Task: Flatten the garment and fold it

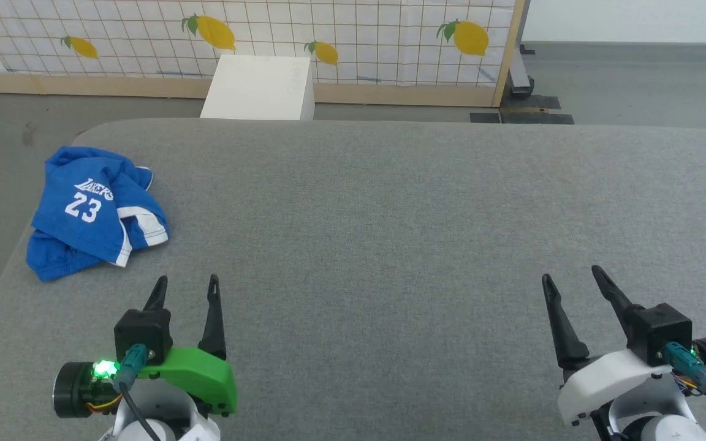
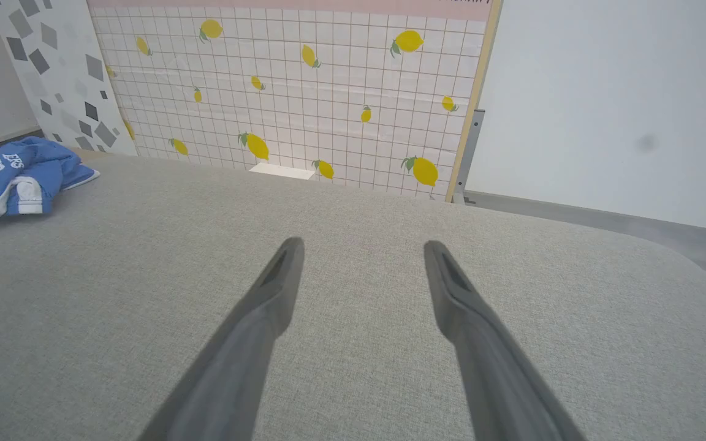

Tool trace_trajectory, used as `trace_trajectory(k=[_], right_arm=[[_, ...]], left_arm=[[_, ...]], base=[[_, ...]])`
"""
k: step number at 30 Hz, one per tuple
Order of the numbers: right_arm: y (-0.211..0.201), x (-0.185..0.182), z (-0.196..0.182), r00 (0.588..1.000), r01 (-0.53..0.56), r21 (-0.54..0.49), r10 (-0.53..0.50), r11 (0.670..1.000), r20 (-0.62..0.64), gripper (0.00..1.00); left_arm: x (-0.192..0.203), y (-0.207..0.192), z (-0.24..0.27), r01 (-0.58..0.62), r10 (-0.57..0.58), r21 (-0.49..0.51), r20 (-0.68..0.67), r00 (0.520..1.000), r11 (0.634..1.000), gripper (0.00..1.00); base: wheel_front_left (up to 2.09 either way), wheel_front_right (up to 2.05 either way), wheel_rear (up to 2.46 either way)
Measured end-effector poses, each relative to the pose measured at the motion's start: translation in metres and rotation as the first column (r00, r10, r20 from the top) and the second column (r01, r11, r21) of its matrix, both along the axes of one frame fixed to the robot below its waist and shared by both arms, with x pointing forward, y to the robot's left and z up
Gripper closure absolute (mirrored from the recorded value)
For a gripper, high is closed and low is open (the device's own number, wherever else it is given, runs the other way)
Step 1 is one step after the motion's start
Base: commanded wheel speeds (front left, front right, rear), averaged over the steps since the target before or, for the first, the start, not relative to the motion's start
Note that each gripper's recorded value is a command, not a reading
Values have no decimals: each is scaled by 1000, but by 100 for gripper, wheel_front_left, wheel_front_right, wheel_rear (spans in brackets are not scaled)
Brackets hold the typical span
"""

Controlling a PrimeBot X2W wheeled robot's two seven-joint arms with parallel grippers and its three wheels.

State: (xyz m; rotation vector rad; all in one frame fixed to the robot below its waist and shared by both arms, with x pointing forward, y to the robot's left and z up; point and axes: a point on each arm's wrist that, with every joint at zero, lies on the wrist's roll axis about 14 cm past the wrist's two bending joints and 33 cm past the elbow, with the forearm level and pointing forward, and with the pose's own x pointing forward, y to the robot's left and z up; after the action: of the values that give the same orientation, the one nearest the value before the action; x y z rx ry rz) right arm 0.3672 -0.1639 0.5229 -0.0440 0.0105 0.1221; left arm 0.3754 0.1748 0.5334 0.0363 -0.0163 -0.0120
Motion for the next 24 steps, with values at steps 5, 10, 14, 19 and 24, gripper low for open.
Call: trace_trajectory(k=[5,10,14,19,24], right_arm=[[0,0,0,1000,0,1,0,1000,1,0],[0,0,0,1000,0,2,0,1000,1,0],[0,0,0,1000,1,8,-1,1000,1,0],[-1,0,-1,1000,2,11,-2,1000,-2,0],[-1,1,-2,1000,3,18,-3,1000,-7,0]], left_arm=[[0,-1,0,2,-2,0,0,1000,1000,0],[0,-1,0,5,-5,-2,0,1000,1000,0],[0,-2,0,8,-8,-3,-1,1000,1000,0],[1,-3,-1,12,-12,-1,-4,1000,1000,0],[1,-4,-3,16,-16,1,-10,1000,1000,0]], base=[[0,0,0],[0,0,0],[0,0,0],[0,0,0],[0,0,0]])
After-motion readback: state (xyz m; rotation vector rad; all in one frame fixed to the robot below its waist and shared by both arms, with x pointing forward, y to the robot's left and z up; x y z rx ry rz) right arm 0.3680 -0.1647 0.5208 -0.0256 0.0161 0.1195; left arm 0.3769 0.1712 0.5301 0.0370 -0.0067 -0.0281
